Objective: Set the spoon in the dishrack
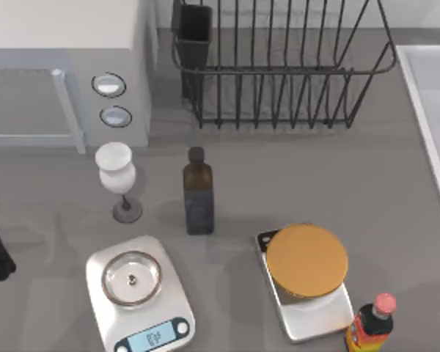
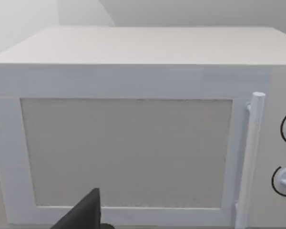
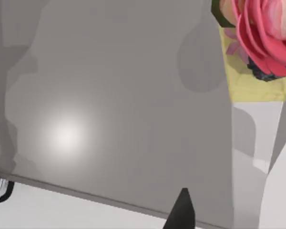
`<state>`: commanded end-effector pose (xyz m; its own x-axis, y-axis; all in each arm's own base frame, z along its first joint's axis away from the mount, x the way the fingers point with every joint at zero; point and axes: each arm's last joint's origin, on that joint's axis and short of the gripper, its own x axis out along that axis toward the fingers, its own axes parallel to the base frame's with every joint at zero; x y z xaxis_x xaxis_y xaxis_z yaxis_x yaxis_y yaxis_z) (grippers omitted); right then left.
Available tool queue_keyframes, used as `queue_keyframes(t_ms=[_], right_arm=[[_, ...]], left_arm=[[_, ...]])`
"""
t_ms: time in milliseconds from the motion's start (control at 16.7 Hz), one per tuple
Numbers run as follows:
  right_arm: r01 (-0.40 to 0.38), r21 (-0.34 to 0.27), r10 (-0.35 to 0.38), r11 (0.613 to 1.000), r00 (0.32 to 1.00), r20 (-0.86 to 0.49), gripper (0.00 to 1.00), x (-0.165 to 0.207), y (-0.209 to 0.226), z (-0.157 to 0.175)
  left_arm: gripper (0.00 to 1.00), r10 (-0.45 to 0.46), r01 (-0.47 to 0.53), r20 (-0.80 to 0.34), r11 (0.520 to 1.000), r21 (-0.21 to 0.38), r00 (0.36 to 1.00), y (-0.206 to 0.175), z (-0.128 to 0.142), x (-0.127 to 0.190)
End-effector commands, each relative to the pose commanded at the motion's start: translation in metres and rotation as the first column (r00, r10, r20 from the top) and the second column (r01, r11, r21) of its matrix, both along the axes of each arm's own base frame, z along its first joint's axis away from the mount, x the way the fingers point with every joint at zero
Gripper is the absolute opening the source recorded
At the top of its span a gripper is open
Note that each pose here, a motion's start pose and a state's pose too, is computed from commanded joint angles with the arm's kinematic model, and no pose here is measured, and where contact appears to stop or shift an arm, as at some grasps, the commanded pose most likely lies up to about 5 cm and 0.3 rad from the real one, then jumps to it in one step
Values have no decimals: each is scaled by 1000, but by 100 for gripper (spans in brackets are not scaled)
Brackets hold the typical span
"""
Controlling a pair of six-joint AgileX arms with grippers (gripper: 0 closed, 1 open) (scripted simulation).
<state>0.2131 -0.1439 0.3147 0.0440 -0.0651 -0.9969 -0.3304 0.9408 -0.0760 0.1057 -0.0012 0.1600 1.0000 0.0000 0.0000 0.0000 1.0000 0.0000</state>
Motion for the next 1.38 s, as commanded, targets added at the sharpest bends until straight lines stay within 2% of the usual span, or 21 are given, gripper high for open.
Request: queue_keyframes(t_ms=[180, 420, 540, 660, 720, 840, 1020, 1200, 1320, 1380], right_arm=[[-46, -153, 57, 987, 996, 71, 0, 32, 24, 4], [-70, -369, 182, 927, 943, 278, 0, 84, 97, 12], [-42, -430, 250, 902, 863, 439, 0, 101, 152, 20], [5, -424, 288, 906, 727, 623, 0, 104, 216, 32], [28, -391, 284, 920, 640, 714, 0, 99, 248, 39], [53, -267, 216, 962, 449, 867, 0, 78, 306, 56], [23, -2, -2, 1000, 204, 979, 0, 30, 369, 81], [-30, 227, -224, 973, 78, 971, 0, -11, 399, 98], [-51, 312, -310, 949, 47, 950, 0, -27, 407, 103], [-55, 330, -328, 942, 42, 944, 0, -30, 408, 104]], left_arm=[[100, 0, 0, 0, 1000, 0, 1000, 0, 0, 0], [100, 0, 0, 0, 1000, 0, 1000, 0, 0, 0], [100, 0, 0, 0, 1000, 0, 1000, 0, 0, 0], [100, 0, 0, 0, 1000, 0, 1000, 0, 0, 0], [100, 0, 0, 0, 1000, 0, 1000, 0, 0, 0], [100, 0, 0, 0, 1000, 0, 1000, 0, 0, 0], [100, 0, 0, 0, 1000, 0, 1000, 0, 0, 0], [100, 0, 0, 0, 1000, 0, 1000, 0, 0, 0], [100, 0, 0, 0, 1000, 0, 1000, 0, 0, 0], [100, 0, 0, 0, 1000, 0, 1000, 0, 0, 0]])
